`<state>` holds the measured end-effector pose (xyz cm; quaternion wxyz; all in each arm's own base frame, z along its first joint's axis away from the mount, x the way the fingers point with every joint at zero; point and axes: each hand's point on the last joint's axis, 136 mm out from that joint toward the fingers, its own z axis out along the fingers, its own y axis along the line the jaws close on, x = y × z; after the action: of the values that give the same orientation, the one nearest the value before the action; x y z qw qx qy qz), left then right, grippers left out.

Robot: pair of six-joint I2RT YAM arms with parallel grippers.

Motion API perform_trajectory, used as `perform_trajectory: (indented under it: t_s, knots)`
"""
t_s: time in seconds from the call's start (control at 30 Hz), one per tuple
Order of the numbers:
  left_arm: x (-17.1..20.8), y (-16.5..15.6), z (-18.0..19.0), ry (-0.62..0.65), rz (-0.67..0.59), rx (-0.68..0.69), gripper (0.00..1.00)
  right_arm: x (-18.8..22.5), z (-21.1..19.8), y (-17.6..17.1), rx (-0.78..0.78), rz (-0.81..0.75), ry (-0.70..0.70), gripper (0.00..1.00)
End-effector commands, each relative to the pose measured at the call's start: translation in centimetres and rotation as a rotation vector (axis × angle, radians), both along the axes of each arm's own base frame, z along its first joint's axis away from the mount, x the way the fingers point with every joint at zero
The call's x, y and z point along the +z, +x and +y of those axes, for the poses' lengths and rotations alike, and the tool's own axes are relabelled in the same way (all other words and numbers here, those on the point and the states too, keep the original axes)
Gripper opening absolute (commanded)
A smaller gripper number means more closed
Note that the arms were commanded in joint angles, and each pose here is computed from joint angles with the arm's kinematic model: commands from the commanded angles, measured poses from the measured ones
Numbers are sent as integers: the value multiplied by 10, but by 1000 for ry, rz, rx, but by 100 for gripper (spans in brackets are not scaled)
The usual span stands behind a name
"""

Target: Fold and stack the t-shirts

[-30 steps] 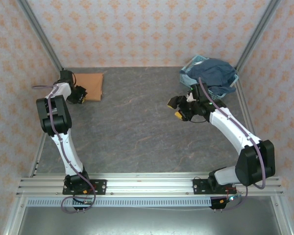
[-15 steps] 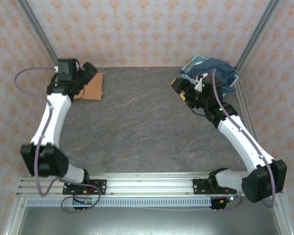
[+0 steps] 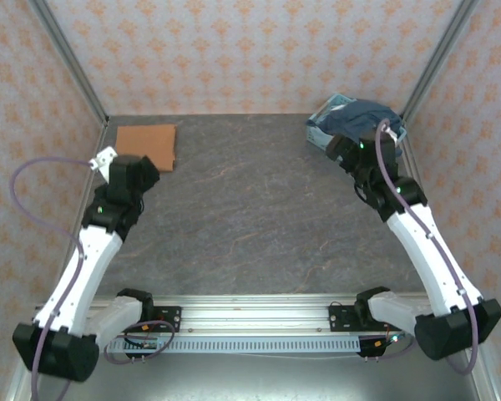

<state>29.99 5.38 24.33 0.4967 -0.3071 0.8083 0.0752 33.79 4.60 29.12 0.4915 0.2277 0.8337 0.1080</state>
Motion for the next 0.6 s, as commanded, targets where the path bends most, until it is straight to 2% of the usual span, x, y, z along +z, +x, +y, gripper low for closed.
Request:
perform_trajectory:
  t_s: [0.0,0.07,0.17,0.33,0.43,0.57]
  knots:
    - [-33,-6,11,249,45,-72,100,-27,-41,-9,-107,-102,-270,99]
    - [-57,-7,6,242,19,-102,100,-49,-60,-18,-186,-135,-340,99]
    - [-89,-4,6,210,25,-91,100,-97,-84,-27,-243,-24,-406,99]
    - [-113,27,7,198,42,-127,100,-158,-112,-31,-298,90,-461,99]
    - [-133,45,13,175,64,-129,100,-177,-117,-21,-285,100,-462,99]
    - [-132,69,20,155,31,-138,100,-178,-106,7,-221,47,-428,99]
